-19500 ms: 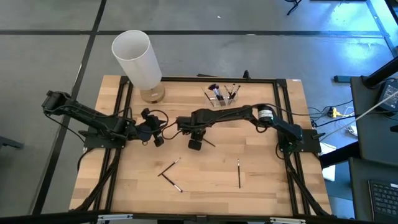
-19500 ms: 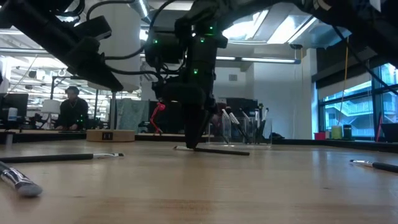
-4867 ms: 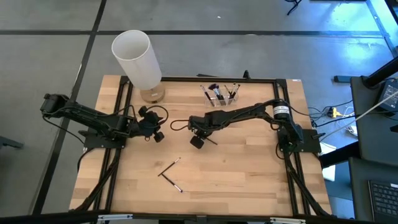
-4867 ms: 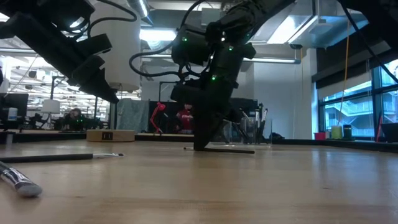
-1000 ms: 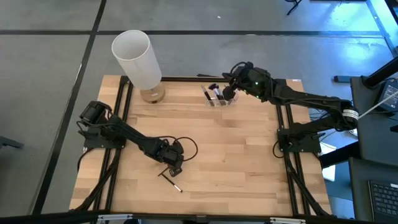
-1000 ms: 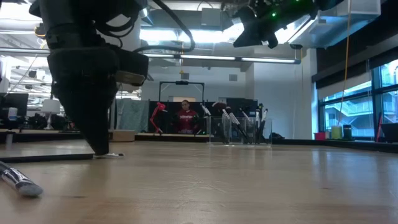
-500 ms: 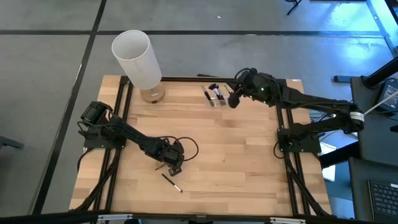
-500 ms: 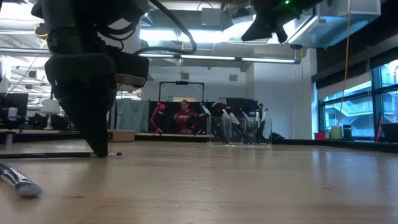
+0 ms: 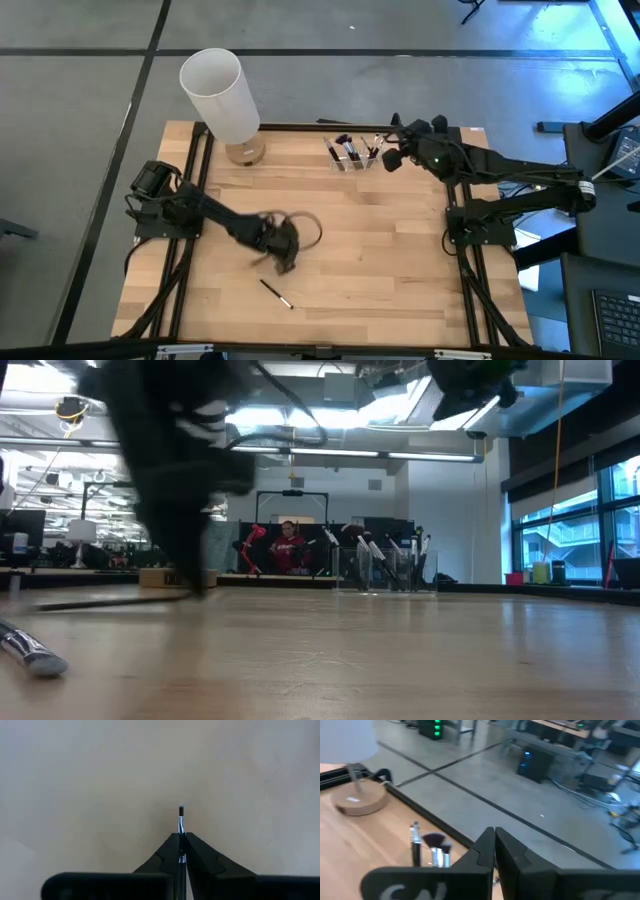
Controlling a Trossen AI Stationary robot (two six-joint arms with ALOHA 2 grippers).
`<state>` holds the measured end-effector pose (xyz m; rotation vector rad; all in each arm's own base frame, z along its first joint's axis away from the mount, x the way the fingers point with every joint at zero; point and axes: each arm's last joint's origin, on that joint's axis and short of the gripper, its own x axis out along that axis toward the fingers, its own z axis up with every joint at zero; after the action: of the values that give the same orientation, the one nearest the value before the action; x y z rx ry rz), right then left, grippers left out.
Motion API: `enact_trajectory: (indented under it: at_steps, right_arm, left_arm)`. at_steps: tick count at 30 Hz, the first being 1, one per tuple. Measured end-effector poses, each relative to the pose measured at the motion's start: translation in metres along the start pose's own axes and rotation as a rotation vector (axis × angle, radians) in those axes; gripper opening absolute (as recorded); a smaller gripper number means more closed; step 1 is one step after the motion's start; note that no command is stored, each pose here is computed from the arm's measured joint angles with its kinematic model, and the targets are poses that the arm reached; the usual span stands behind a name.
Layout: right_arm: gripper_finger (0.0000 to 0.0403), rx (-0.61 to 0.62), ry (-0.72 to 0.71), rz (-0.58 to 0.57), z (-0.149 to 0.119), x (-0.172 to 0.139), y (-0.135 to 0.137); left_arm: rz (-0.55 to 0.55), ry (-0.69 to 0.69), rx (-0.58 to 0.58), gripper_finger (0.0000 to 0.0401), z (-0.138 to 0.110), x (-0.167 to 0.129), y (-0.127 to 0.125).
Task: Put items in baskets/containers
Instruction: Put the black eyeshadow brush into the transparent organizer
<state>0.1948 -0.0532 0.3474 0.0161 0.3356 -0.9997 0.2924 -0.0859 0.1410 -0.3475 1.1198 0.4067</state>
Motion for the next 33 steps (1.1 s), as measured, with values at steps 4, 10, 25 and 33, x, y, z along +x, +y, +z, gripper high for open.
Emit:
enact_trajectory:
  at_steps: [4,10,25,33]
  right_arm:
    - [0.0014,0.025,0.007,-0.067,-0.003,-0.012,-0.01]
    - [0.0014,0.067,-0.008,-0.144,-0.007,-0.023,-0.015]
    - [0.0014,0.044,-0.013,-0.2,-0.009,-0.024,-0.016]
    - [0.0014,0.039,-0.019,-0.225,-0.009,-0.025,-0.017]
  left_arm:
    - [0.102,-0.213,0.0,0.002,0.037,-0.017,0.008]
    - [0.301,-0.634,-0.051,0.0025,0.108,-0.037,0.034]
    - [0.126,-1.301,-0.402,0.0024,0.209,-0.018,0.154]
    - [0.184,-1.278,-0.429,0.0026,0.204,0.031,0.164]
